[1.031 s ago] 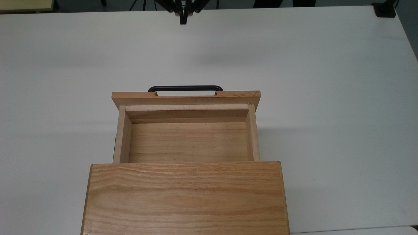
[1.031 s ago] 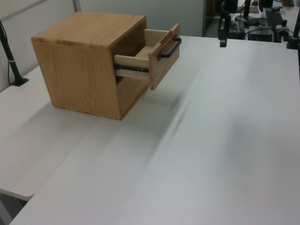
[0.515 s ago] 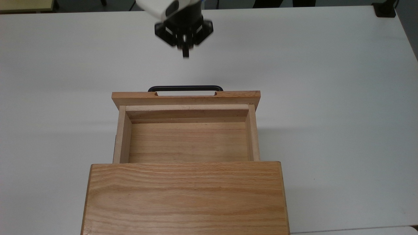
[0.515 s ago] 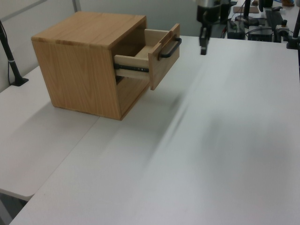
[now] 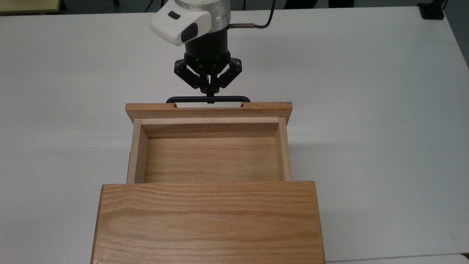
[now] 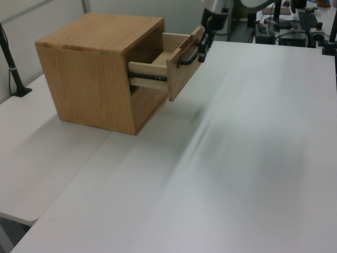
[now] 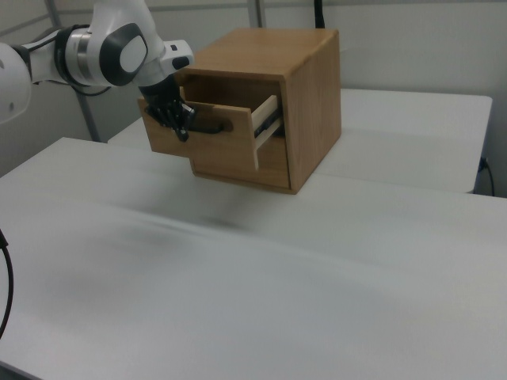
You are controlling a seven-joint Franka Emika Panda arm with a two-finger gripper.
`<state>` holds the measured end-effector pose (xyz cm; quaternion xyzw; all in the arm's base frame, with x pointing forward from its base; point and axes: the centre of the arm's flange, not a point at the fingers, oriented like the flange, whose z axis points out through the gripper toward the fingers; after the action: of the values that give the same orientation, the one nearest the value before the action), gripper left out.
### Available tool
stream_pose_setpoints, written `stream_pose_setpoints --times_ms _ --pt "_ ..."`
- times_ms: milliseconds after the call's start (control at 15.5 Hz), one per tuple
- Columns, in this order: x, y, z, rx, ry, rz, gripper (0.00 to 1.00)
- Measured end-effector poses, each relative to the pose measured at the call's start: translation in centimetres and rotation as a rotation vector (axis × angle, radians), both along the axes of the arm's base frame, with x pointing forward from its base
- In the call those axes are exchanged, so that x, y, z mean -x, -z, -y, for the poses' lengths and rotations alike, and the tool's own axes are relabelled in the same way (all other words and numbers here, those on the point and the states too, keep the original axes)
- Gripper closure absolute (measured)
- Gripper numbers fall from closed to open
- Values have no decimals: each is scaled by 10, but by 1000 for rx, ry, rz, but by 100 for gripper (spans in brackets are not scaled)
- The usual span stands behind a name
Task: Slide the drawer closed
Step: 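Move the gripper down toward the black handle of the open drawer, then push the drawer front with the gripper into the wooden cabinet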
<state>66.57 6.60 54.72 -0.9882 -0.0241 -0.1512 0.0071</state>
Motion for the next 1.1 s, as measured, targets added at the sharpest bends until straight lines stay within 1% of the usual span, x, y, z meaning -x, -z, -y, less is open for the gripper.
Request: stream_pose_setpoints --times_ms 322,709,902,1031,1095 --pt "-26 2 0 -31 38 90 99" --pt "-57 12 1 -79 64 298 99" --pt "-69 14 1 -102 66 426 99" --pt "-73 16 1 -112 66 480 99" --pt "-75 17 1 -114 66 491 99"
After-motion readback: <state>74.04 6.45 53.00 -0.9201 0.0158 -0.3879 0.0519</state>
